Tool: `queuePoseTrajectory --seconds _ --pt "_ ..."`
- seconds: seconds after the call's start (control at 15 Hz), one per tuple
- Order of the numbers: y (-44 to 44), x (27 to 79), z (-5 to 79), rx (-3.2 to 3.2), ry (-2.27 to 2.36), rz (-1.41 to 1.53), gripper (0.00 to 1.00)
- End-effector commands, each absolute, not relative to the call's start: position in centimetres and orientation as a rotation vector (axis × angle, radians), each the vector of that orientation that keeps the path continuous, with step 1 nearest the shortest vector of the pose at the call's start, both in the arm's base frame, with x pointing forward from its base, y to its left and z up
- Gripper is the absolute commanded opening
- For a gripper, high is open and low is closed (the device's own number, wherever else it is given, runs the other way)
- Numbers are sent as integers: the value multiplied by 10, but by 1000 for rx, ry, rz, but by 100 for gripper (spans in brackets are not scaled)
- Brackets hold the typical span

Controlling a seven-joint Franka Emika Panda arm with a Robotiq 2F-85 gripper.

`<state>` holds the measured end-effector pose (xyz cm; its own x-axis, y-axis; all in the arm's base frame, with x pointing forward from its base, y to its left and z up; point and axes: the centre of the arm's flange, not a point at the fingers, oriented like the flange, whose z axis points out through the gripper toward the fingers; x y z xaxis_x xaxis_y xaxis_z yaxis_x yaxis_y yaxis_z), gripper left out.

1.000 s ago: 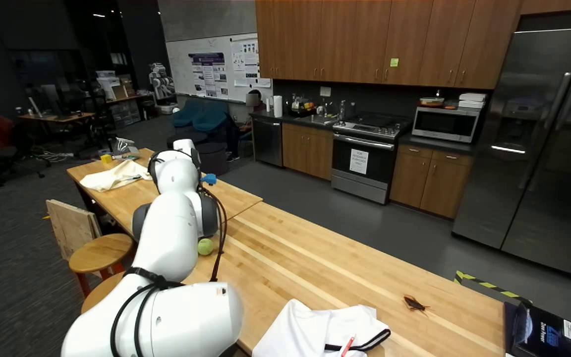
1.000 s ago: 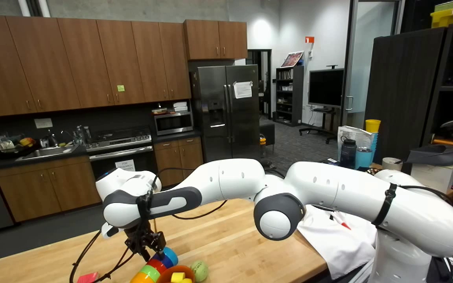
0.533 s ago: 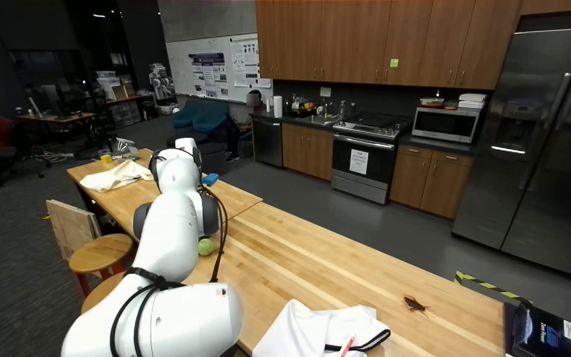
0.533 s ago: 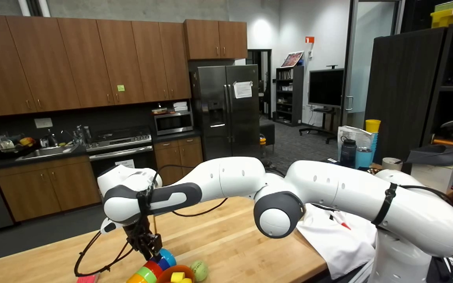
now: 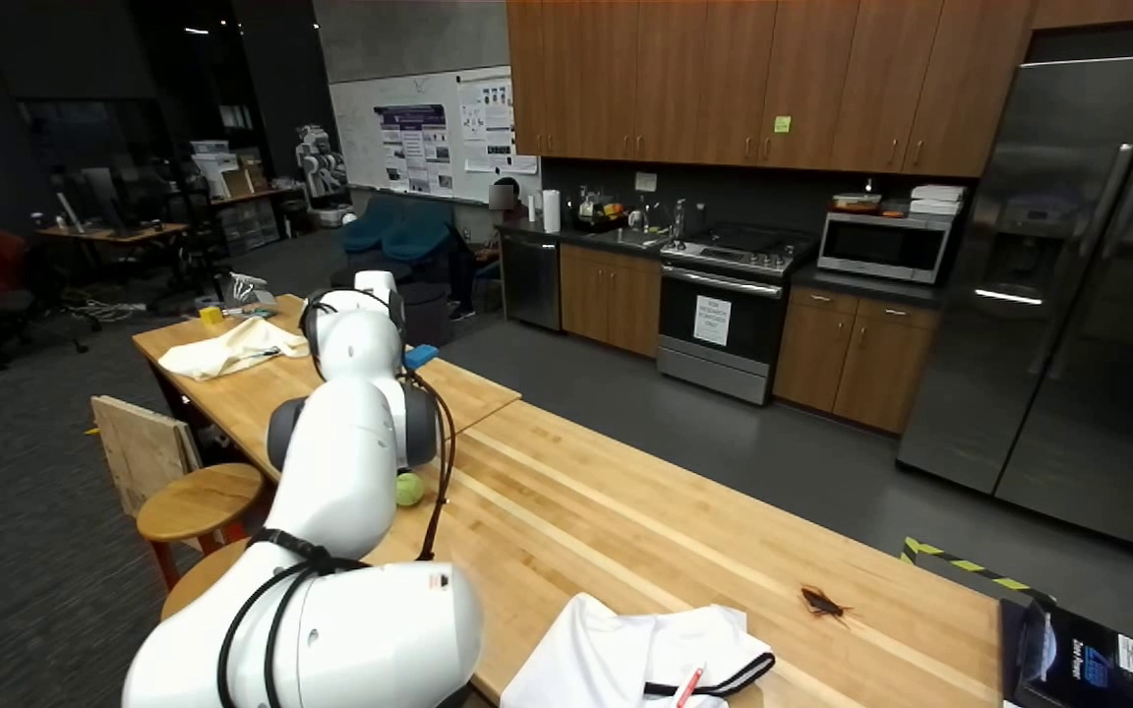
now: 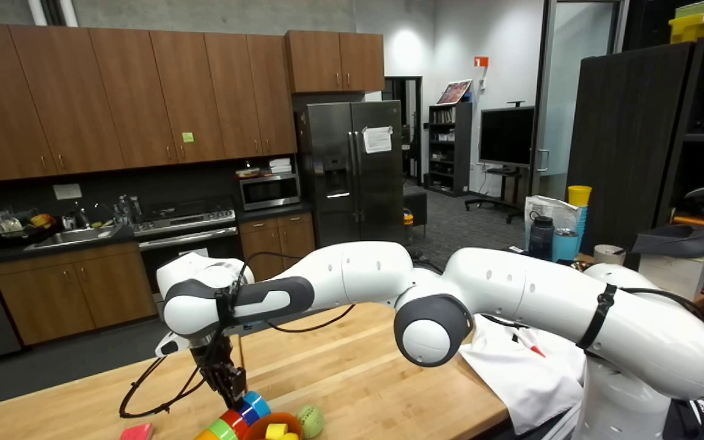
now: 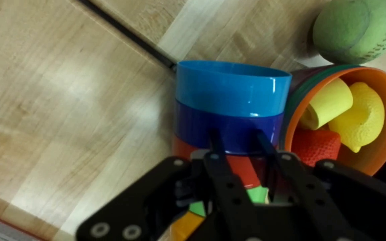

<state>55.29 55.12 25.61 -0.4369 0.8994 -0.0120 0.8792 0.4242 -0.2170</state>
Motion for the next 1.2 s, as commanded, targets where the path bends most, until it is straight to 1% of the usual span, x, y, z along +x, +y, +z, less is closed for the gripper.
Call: queuePoseTrajectory --seconds 0.0,0.13,0.53,0.73,0.8,0.87,1.0,1.07,1.13 --pt "514 512 215 -1694 -2459 267 4" --pt "510 511 214 -1765 -2416 221 0" --pt "504 525 216 -1969 -2281 140 0" --pt "501 521 187 -2016 -2212 190 0" --pt "498 519 176 -2015 -2201 218 26" --pt "495 517 167 -2027 -2192 245 26" --pt "488 516 167 -2045 -2189 239 36" --pt "489 517 169 -2042 -2198 243 42" --pt "543 566 176 -2016 -2219 267 22"
